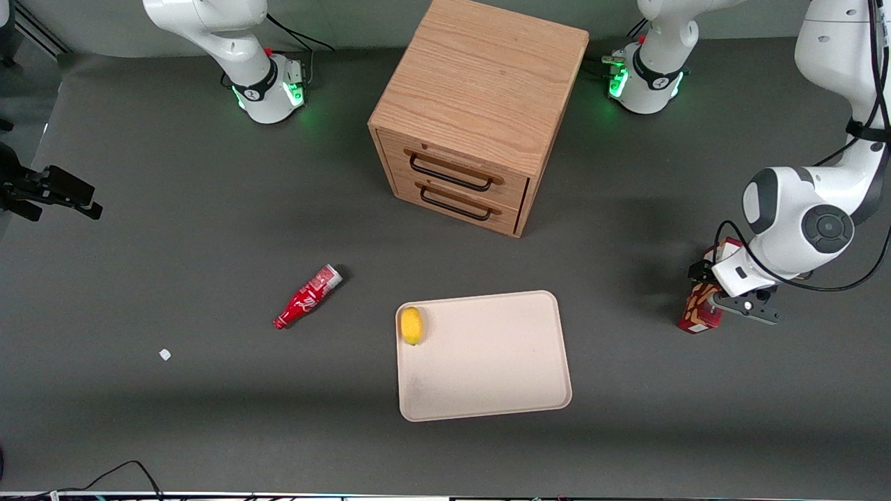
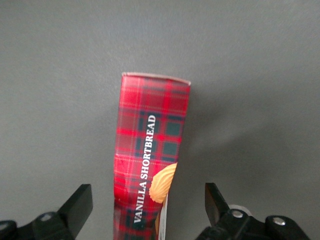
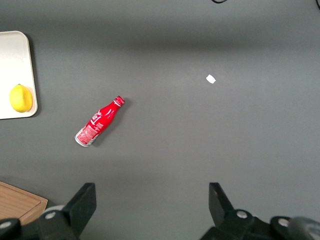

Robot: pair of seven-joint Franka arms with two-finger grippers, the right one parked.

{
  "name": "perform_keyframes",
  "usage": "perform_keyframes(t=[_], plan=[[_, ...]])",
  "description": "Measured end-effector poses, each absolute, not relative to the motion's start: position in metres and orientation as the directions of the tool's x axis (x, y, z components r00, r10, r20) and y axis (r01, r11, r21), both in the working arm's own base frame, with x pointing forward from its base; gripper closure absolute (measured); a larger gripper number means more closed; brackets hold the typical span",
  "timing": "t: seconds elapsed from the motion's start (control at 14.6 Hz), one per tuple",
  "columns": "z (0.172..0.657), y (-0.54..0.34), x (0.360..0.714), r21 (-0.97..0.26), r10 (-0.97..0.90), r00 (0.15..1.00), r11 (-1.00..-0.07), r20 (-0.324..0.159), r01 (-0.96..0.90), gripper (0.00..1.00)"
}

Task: Place red cookie box on tray
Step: 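Close the left gripper on the cookie box and lift it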

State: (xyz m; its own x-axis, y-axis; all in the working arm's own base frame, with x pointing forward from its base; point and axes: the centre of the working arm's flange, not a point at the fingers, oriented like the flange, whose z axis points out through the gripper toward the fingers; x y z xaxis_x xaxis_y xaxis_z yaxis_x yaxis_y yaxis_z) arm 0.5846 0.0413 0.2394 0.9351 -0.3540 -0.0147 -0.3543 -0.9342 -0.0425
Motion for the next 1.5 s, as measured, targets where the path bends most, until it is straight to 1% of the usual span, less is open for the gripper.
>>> perform_keyframes(t=[0.21, 0.41, 0.48, 0.55, 0.68, 0.75, 1.03, 1.16, 1.23, 1.37, 1.5], plan=[[0.232, 0.044, 0.583, -0.038, -0.353, 0.935, -0.934, -0.023, -0.354, 0.02], [0.231, 0.043, 0.582, -0.037, -0.355, 0.935, -0.934, -0.025, -0.356, 0.34], [0.23, 0.043, 0.582, -0.037, -0.356, 0.934, -0.934, -0.026, -0.356, 0.42], [0.23, 0.043, 0.581, -0.036, -0.356, 0.934, -0.933, -0.028, -0.357, 0.57], [0.229, 0.043, 0.581, -0.035, -0.357, 0.933, -0.933, -0.03, -0.358, 0.75], [0.229, 0.042, 0.581, -0.035, -0.358, 0.933, -0.933, -0.03, -0.359, 0.8], [0.231, 0.043, 0.582, -0.036, -0.358, 0.933, -0.933, -0.027, -0.359, 0.8], [0.24, 0.044, 0.587, -0.041, -0.355, 0.934, -0.934, -0.03, -0.356, 0.81], [0.252, 0.046, 0.592, -0.042, -0.35, 0.936, -0.935, -0.042, -0.352, 0.83], [0.288, 0.05, 0.606, -0.05, -0.34, 0.939, -0.938, -0.057, -0.342, 0.83], [0.334, 0.045, 0.618, -0.035, -0.32, 0.946, -0.946, -0.047, -0.322, 0.83]])
